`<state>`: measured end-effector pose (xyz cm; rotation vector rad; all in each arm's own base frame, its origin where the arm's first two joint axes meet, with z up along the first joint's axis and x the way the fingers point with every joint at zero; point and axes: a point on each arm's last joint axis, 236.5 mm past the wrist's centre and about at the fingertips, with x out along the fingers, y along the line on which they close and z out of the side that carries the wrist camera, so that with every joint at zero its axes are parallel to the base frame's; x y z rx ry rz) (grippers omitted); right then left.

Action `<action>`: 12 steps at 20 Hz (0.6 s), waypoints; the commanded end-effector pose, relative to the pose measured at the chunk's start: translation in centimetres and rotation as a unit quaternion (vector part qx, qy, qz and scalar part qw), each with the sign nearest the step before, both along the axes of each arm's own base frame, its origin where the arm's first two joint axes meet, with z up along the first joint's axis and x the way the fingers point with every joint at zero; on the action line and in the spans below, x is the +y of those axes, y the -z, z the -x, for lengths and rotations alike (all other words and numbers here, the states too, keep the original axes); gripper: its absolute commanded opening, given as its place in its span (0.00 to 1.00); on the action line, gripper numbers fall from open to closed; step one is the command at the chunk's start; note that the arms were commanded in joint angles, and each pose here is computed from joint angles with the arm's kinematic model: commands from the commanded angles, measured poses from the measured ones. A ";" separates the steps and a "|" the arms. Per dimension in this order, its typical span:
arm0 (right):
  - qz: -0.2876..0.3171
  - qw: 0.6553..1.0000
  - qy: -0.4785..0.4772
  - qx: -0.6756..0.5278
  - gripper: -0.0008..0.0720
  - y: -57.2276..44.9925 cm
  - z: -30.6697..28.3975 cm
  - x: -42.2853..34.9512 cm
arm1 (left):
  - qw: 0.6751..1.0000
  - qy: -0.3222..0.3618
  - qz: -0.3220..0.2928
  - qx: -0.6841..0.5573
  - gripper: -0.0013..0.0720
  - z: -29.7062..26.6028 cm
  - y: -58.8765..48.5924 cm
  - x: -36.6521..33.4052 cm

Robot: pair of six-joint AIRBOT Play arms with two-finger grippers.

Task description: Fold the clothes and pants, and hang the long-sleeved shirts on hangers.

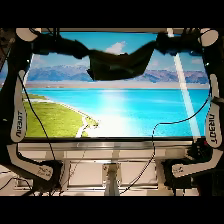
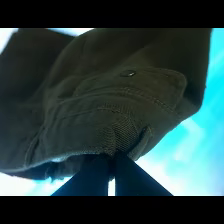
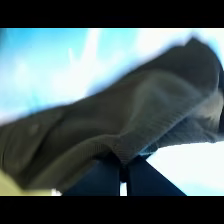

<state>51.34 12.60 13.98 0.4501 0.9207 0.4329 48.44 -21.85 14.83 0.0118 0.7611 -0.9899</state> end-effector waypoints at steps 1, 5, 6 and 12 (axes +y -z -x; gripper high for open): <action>0.042 0.990 -0.038 0.131 0.03 6.7 9.2 0.3 | 0.989 0.011 -0.049 0.136 0.02 6.1 7.0 1.6; 0.038 0.977 -0.009 0.210 0.03 12.0 18.5 -0.2 | 0.977 0.006 -0.063 0.204 0.02 14.2 11.1 2.2; 0.034 0.972 -0.001 0.231 0.03 13.1 20.6 -0.2 | 0.973 0.006 -0.066 0.220 0.02 16.3 12.2 2.3; 0.024 0.963 0.004 0.268 0.03 14.4 26.7 -0.1 | 0.959 -0.010 -0.075 0.274 0.03 25.9 17.4 2.7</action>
